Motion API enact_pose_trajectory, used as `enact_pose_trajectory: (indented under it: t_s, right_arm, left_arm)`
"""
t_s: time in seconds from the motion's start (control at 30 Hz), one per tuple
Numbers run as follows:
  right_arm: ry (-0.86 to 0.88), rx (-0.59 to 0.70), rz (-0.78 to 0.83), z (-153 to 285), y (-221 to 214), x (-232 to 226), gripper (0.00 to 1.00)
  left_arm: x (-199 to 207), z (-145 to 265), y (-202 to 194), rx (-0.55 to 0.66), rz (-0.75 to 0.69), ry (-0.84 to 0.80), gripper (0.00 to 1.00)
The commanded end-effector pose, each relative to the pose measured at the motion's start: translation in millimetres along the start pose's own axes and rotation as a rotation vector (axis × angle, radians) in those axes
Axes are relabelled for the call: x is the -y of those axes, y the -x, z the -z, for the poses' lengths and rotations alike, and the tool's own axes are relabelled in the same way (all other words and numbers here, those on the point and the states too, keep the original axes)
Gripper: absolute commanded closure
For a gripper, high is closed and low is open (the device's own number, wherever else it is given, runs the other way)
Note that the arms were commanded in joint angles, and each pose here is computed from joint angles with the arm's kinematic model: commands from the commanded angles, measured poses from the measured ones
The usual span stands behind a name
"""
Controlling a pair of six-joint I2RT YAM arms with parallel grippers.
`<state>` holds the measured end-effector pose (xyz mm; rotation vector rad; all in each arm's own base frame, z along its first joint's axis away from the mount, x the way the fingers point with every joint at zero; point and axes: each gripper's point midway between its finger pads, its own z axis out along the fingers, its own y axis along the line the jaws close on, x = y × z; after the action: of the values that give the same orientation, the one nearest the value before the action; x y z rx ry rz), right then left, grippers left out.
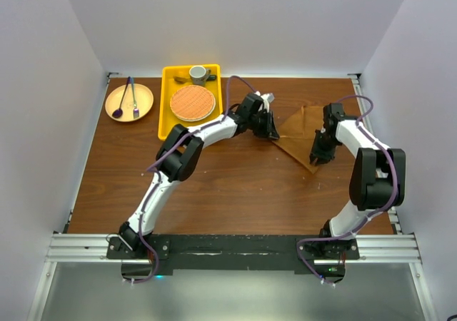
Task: Fold the napkin, place the utensils inside, and roll it up
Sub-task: Fold the napkin
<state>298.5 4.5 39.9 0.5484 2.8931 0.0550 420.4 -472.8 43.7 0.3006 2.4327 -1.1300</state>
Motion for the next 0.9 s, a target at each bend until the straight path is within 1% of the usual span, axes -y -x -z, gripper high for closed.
enact_pose_trajectory:
  t_s: [0.0,0.07,0.17,0.23,0.3,0.33,0.4,0.5,0.6,0.63,0.73,0.87]
  right_arm:
    - [-0.030,0.120,-0.046,25.8,36.7,12.0,0.71]
    - [-0.031,0.131,-0.089,23.6,50.4,21.1,0.69]
    - [-0.042,0.152,-0.133,18.6,69.4,31.3,0.63]
    - [-0.056,0.147,-0.141,14.3,75.9,38.7,0.61]
    - [-0.073,0.148,-0.145,8.0,84.9,44.9,0.59]
    - [-0.079,0.146,-0.157,4.7,90.0,49.6,0.59]
    - [-0.079,0.152,-0.172,1.3,97.8,53.4,0.59]
    - [-0.083,0.180,-0.184,0.1,115.6,55.1,0.61]
    - [-0.091,0.194,-0.197,-2.7,129.4,57.0,0.64]
    - [-0.086,0.205,-0.202,-0.4,136.1,56.6,0.65]
    - [-0.088,0.201,-0.210,-4.2,142.4,59.5,0.69]
    - [-0.076,0.216,-0.205,-6.7,152.4,59.5,0.70]
  left_arm:
    - [37.5,17.5,43.8,0.106,-0.103,-0.047,0.78]
    - [48.4,22.6,53.5,0.134,-0.102,-0.069,0.78]
    - [63.2,31.1,59.3,0.149,-0.089,-0.103,0.73]
    - [65.8,36.0,56.0,0.138,-0.074,-0.108,0.71]
    - [69.2,43.4,55.3,0.138,-0.075,-0.108,0.65]
    - [62.9,42.9,48.2,0.122,-0.072,-0.093,0.64]
    - [63.7,48.0,45.2,0.116,-0.078,-0.092,0.62]
    - [58.1,50.8,33.4,0.082,-0.062,-0.078,0.64]
    - [54.9,51.2,22.4,0.063,-0.038,-0.090,0.69]
    - [52.2,50.5,18.5,0.057,-0.034,-0.089,0.73]
    - [42.6,46.1,12.6,0.033,-0.022,-0.067,0.77]
    - [34.9,41.7,6.2,0.012,-0.005,-0.053,0.78]
